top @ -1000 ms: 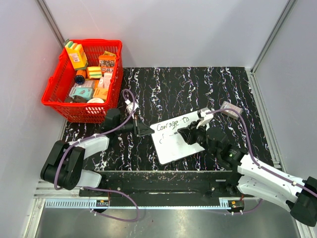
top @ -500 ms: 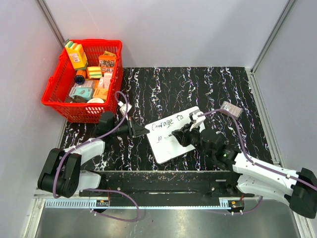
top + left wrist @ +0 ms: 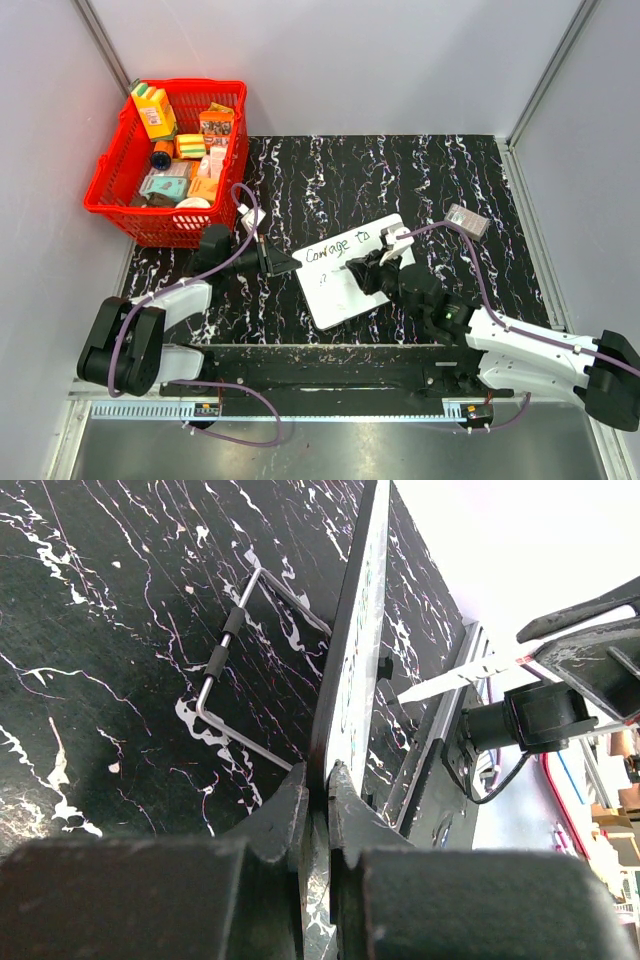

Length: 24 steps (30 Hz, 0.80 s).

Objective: Write a sentence on the whiteboard
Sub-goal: Write on the whiteboard at the whiteboard stand.

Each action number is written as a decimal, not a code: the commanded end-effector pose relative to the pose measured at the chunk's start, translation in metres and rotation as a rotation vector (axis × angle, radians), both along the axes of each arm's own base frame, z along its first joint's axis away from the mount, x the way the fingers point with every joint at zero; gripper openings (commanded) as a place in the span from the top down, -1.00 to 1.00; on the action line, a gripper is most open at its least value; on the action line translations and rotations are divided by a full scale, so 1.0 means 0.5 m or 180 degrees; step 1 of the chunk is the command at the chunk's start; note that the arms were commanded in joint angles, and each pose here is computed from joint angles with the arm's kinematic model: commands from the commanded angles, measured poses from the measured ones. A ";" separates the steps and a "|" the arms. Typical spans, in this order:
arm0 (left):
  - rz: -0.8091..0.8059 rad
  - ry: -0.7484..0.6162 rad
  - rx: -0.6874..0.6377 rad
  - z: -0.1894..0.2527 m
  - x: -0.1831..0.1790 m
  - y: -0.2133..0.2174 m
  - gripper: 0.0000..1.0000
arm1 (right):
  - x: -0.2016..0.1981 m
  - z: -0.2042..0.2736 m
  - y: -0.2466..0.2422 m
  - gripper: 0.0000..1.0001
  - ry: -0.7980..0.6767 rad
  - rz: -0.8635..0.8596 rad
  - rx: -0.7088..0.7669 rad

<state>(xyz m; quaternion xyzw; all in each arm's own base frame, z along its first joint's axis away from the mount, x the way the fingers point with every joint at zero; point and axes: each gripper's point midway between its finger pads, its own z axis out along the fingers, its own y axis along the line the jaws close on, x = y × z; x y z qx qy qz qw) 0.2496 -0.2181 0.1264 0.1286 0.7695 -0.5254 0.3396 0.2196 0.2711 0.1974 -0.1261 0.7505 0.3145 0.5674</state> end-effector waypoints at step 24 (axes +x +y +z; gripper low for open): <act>0.0334 -0.0366 0.0249 -0.022 0.060 0.031 1.00 | 0.017 0.008 0.031 1.00 -0.0021 -0.0016 0.0013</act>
